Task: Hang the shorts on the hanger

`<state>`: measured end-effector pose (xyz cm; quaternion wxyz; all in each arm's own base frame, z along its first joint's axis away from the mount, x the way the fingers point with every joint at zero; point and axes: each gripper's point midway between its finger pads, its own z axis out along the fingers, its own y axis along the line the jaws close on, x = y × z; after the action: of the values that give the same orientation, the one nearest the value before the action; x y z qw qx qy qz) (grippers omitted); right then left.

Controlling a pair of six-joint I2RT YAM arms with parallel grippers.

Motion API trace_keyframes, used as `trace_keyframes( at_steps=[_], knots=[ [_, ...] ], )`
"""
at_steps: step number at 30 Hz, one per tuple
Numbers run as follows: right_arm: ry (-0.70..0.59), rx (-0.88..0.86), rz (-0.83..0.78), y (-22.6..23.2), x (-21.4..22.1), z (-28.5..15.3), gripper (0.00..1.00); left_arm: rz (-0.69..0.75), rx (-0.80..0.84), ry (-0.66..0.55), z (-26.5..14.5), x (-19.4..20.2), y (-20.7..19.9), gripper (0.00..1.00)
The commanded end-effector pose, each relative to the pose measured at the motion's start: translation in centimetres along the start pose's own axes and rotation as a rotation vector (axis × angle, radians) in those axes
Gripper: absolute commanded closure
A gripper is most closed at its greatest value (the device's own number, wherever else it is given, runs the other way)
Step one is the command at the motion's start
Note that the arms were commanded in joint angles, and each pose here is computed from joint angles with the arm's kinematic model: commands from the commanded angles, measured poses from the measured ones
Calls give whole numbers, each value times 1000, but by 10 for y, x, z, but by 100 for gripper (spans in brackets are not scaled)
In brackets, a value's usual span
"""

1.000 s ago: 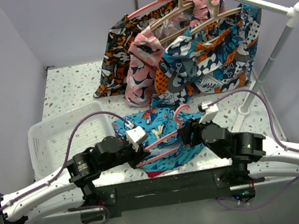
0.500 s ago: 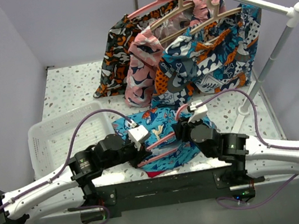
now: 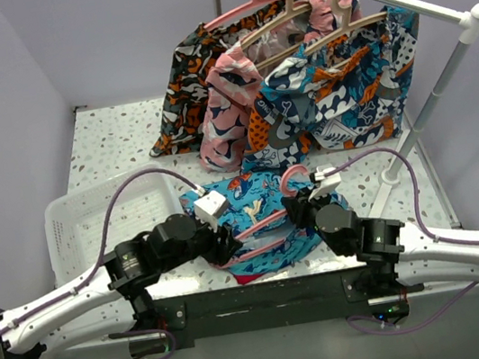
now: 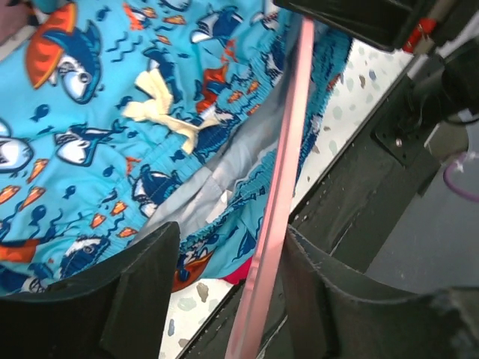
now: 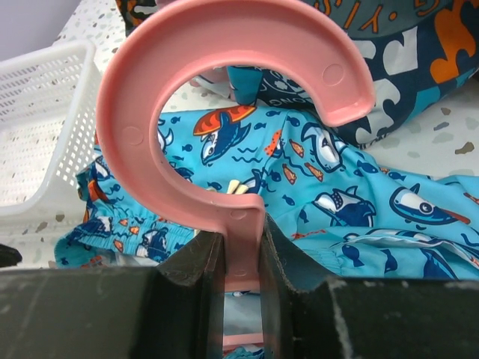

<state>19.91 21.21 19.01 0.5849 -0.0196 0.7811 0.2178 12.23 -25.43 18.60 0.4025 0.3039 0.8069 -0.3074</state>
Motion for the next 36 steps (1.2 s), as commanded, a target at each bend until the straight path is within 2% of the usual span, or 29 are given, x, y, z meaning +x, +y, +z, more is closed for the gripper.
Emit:
trace_keyframes(
  at_steps=[1,3,5,6,7,10,16,20,26,36],
  knots=[
    [-82,18,30,-2,-18,1,100,-164,-114,-133,-26,-41,12,37],
    [-86,21,31,-3,-18,1,100,-223,-157,-150,-37,-42,19,32],
    [-89,16,30,-3,-19,0,100,-290,-225,-194,-49,-50,31,32],
    [-89,13,27,-3,-19,-1,100,-303,-278,-165,-54,-40,40,32],
    [-88,11,24,-5,-18,-1,100,-322,-344,-187,-61,-43,51,32],
    [-93,-5,28,-6,-19,-4,100,-373,-459,-125,-66,-19,69,34],
    [-114,-17,48,-9,-23,-10,100,-435,-545,-1,-46,28,82,42],
    [-119,-31,61,-9,-24,-12,100,-501,-520,8,-28,42,85,50],
    [-128,-33,68,-10,-29,-15,100,-540,-560,11,-12,59,102,56],
    [-131,-37,75,-10,-31,-16,100,-535,-525,46,18,78,101,60]
  ],
)
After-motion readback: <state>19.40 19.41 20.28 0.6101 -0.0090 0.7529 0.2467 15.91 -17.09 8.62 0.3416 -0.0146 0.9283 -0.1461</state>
